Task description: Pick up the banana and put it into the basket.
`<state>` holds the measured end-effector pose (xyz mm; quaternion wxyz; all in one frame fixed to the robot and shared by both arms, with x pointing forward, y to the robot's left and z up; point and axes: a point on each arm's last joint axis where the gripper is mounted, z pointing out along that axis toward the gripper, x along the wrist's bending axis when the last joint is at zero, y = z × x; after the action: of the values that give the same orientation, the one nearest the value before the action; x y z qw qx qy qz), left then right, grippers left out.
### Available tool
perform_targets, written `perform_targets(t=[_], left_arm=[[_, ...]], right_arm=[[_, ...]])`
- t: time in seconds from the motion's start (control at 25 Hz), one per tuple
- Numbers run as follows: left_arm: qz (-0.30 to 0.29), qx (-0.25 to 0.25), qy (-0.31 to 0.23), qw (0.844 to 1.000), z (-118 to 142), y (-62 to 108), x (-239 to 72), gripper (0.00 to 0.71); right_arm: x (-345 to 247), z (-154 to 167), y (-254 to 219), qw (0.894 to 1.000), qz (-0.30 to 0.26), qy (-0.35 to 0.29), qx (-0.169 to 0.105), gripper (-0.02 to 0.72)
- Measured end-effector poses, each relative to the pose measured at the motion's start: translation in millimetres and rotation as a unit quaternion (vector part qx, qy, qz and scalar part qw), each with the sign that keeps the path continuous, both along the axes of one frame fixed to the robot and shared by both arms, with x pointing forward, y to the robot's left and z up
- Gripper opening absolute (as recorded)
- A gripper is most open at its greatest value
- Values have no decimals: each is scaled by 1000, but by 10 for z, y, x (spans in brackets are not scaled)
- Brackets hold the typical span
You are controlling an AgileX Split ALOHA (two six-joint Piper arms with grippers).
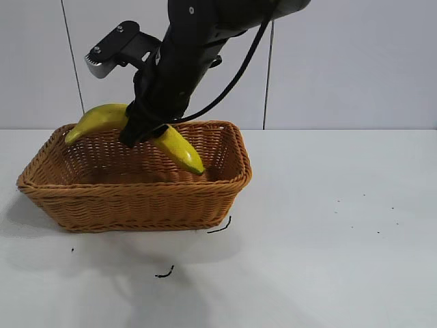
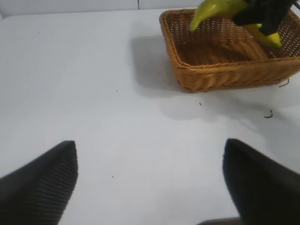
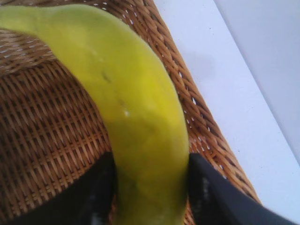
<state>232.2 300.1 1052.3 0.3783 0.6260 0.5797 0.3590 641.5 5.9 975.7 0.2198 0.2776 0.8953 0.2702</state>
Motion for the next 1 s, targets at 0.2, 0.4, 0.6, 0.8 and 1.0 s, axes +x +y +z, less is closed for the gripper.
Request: perform_targets(t=[0.2, 0.4, 0.6, 0.8, 1.0], left_arm=[[0, 0, 0, 1000, 0, 0, 0, 635], [0, 0, 0, 1000, 0, 0, 0, 635], [0, 0, 0, 1000, 0, 0, 0, 635], [0, 0, 0, 1000, 0, 0, 0, 635], [0, 0, 0, 1000, 0, 0, 0, 635]], right_arm=[[120, 474, -285, 992, -110, 46, 41, 689], [345, 705, -807, 974, -203, 88, 42, 689], [584, 683, -1590, 942, -308, 130, 35, 689], [719, 660, -2390, 904, -397, 152, 37, 689], [730, 644, -3036, 871, -461, 167, 37, 689]])
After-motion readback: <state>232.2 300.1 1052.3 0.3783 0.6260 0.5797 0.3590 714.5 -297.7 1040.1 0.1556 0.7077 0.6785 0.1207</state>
